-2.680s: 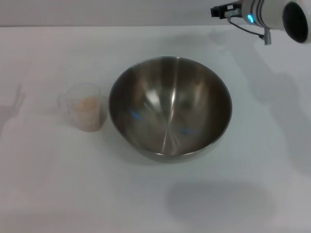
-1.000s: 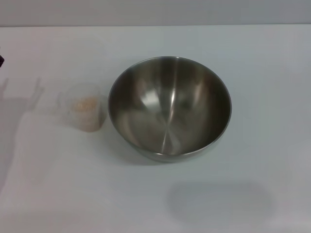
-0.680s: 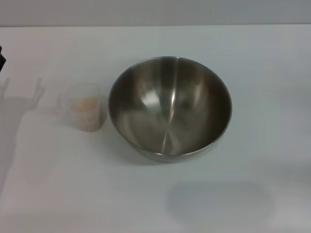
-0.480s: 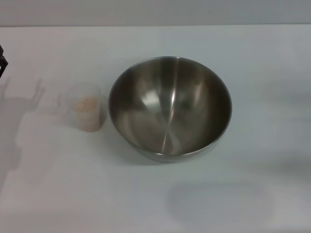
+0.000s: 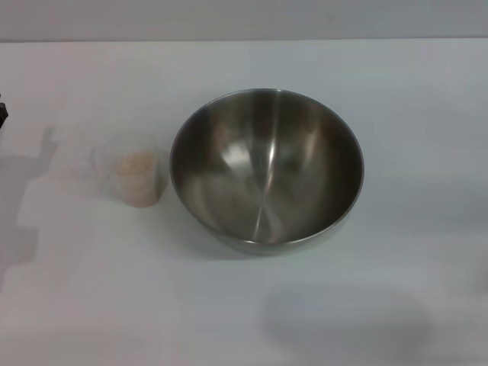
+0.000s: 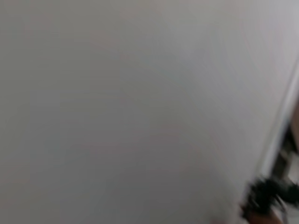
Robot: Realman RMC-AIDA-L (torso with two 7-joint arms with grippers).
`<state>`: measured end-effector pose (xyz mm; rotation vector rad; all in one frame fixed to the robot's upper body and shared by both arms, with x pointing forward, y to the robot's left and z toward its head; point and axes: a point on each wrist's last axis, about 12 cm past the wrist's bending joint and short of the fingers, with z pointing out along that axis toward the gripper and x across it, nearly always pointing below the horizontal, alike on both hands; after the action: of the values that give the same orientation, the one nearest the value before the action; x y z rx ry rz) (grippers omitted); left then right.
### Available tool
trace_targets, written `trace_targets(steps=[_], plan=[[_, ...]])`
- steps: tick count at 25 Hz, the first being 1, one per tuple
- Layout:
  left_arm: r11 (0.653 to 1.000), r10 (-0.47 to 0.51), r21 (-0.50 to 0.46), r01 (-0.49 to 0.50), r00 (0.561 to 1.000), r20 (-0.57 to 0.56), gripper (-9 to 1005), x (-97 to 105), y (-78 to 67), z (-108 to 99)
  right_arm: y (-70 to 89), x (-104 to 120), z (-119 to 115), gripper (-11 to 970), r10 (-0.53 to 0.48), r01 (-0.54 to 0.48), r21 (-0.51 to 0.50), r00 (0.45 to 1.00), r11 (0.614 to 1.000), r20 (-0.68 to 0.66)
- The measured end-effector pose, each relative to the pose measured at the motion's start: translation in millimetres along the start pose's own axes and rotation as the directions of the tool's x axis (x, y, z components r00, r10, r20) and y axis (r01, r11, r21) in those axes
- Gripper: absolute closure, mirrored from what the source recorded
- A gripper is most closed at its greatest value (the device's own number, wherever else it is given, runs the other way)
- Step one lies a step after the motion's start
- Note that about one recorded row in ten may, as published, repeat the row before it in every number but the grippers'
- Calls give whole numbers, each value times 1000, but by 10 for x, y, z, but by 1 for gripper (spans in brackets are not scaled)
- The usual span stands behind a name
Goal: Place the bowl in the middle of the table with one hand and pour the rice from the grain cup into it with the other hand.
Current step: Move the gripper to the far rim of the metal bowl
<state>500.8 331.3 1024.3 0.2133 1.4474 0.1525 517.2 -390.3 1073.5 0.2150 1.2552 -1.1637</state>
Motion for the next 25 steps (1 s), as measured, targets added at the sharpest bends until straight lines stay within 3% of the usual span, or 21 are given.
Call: trace_targets(steps=[6,12,16,18,22,25], plan=[[1000,-12,4,12,999,-41,205,38,-27,35,117,176,100,169,123,-104,77,947,992,-298],[999,-38,9,38,998,-51,206,48,-43,41,196,409,239,168,347,-329,129,790,935,-505],[998,-59,11,60,997,-55,207,52,-49,43,163,516,326,167,453,-437,173,694,883,-559],[998,-61,13,61,997,-56,208,53,-52,42,184,497,310,167,451,-450,146,707,881,-545],[998,-60,16,61,996,-60,209,58,-56,41,210,293,231,168,435,-456,30,825,889,-362],[998,-63,18,64,996,-65,209,62,-58,44,190,145,164,168,513,-541,-112,833,834,-205]])
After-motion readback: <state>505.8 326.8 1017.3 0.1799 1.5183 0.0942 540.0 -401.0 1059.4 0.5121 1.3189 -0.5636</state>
